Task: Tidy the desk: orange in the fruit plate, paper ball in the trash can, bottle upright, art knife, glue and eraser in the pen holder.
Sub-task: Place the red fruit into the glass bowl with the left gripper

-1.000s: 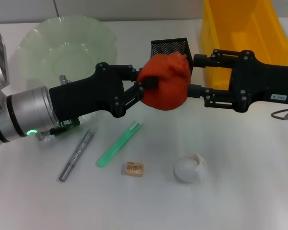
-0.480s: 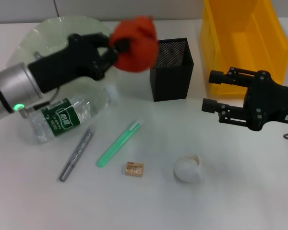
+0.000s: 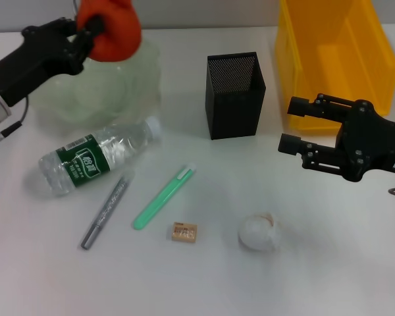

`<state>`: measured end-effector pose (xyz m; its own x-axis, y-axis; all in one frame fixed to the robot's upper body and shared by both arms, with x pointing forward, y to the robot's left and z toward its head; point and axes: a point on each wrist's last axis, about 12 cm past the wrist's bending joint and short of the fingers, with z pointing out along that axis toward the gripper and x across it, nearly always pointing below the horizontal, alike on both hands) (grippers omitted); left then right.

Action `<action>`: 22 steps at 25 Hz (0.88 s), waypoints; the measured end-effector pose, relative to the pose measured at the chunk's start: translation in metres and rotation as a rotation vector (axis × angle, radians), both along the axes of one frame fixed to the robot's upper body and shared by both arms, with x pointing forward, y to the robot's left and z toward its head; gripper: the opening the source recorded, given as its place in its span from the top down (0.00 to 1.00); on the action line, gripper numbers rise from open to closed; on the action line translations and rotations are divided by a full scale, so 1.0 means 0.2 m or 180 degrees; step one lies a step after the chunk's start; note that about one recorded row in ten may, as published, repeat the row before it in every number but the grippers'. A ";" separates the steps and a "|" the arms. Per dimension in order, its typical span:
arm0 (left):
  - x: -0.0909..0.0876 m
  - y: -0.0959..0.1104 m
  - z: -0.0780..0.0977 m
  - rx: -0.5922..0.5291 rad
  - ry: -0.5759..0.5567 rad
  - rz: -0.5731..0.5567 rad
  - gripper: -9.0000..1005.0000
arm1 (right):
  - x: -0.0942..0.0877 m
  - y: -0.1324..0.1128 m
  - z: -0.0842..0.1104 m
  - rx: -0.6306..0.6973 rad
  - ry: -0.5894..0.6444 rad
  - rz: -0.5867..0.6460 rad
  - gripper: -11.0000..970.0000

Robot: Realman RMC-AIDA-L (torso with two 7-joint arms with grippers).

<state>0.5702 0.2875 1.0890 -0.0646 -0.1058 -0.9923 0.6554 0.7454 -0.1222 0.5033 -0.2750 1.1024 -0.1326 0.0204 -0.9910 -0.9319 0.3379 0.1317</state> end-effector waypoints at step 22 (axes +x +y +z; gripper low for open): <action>0.10 -0.02 -0.13 0.0439 0.0412 0.0531 0.75 | -0.02 0.01 -0.02 0.0043 0.0079 0.0044 0.29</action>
